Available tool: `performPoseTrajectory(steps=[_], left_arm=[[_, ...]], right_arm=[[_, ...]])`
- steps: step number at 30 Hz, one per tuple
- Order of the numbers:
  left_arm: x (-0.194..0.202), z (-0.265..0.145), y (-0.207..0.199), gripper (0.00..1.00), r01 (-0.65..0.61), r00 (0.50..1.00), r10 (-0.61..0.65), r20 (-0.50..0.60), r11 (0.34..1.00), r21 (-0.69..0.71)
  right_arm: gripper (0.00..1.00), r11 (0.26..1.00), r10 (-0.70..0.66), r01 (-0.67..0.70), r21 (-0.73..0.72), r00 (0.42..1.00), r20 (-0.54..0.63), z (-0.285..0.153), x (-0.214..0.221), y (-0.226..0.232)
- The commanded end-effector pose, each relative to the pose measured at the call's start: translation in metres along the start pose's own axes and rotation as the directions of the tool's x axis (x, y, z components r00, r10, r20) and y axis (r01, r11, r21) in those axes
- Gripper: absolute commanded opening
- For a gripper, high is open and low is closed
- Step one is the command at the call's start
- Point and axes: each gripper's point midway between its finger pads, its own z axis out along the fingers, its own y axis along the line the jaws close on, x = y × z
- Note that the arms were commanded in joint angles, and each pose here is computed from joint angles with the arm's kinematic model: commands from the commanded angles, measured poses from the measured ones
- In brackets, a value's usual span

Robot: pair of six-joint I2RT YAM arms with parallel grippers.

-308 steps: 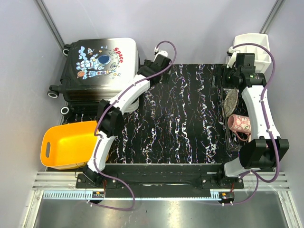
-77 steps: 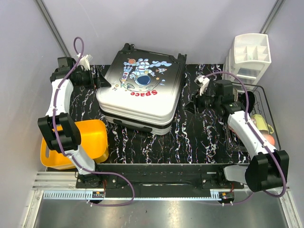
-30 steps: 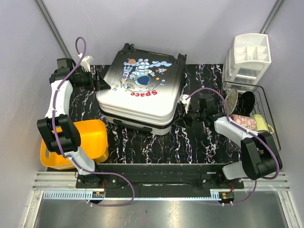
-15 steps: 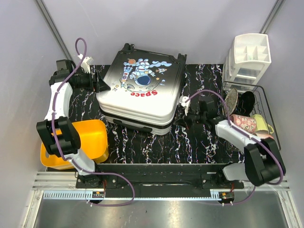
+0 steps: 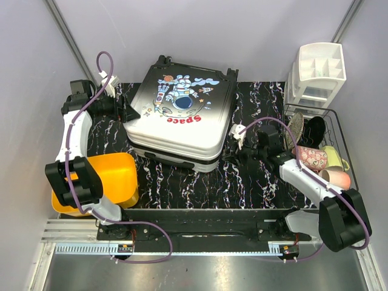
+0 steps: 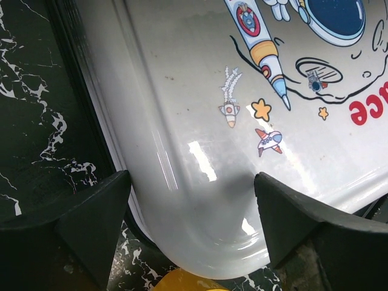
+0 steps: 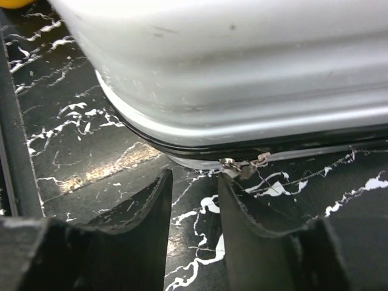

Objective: Open, take out, and arrange the luggage

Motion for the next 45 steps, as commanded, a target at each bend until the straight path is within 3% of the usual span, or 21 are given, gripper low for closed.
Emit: performPoseTrajectory(steps=[1, 11, 20, 24, 25, 27, 28, 30, 45], left_arm=[[0.015, -0.004, -0.038, 0.86, 0.016, 0.999, -0.012, -0.042, 0.994, 0.106], [0.012, -0.002, -0.035, 0.86, 0.008, 0.999, -0.004, -0.039, 0.995, 0.098], [0.011, -0.001, -0.034, 0.86, 0.013, 0.999, -0.01, -0.036, 0.996, 0.091], [0.012, -0.001, -0.034, 0.86, 0.012, 0.999, -0.009, -0.039, 0.996, 0.089], [0.013, -0.001, -0.034, 0.86, 0.013, 0.999, -0.009, -0.039, 0.996, 0.088], [0.013, -0.002, -0.034, 0.86, 0.009, 0.999, -0.006, -0.036, 0.996, 0.089], [0.013, -0.002, -0.035, 0.85, 0.006, 1.0, -0.003, -0.031, 0.996, 0.086], [0.015, -0.001, -0.035, 0.85, 0.008, 1.0, -0.006, -0.029, 0.996, 0.084], [0.035, -0.001, -0.038, 0.83, 0.047, 0.998, -0.044, -0.047, 0.997, 0.059]], right_arm=[[0.49, 0.995, -0.069, 0.071, 0.074, 0.997, -0.034, 0.003, 0.0, -0.021], [0.56, 0.99, -0.124, 0.128, 0.056, 0.99, -0.06, 0.015, 0.008, -0.033], [0.58, 0.991, -0.124, 0.124, 0.041, 0.992, -0.016, 0.031, -0.005, -0.045], [0.42, 0.994, -0.11, 0.11, 0.0, 0.994, 0.015, 0.029, -0.014, -0.035], [0.31, 0.993, -0.113, 0.114, -0.017, 0.993, 0.033, 0.026, -0.019, -0.029], [0.2, 0.995, -0.088, 0.09, -0.036, 0.995, 0.036, 0.024, -0.017, -0.02], [0.09, 0.996, -0.083, 0.085, -0.038, 0.996, 0.04, 0.021, -0.018, -0.017], [0.0, 0.997, -0.058, 0.059, -0.044, 0.998, 0.029, 0.018, -0.012, -0.012], [0.0, 0.99, 0.036, -0.037, -0.138, 0.999, -0.007, 0.027, -0.009, 0.04]])
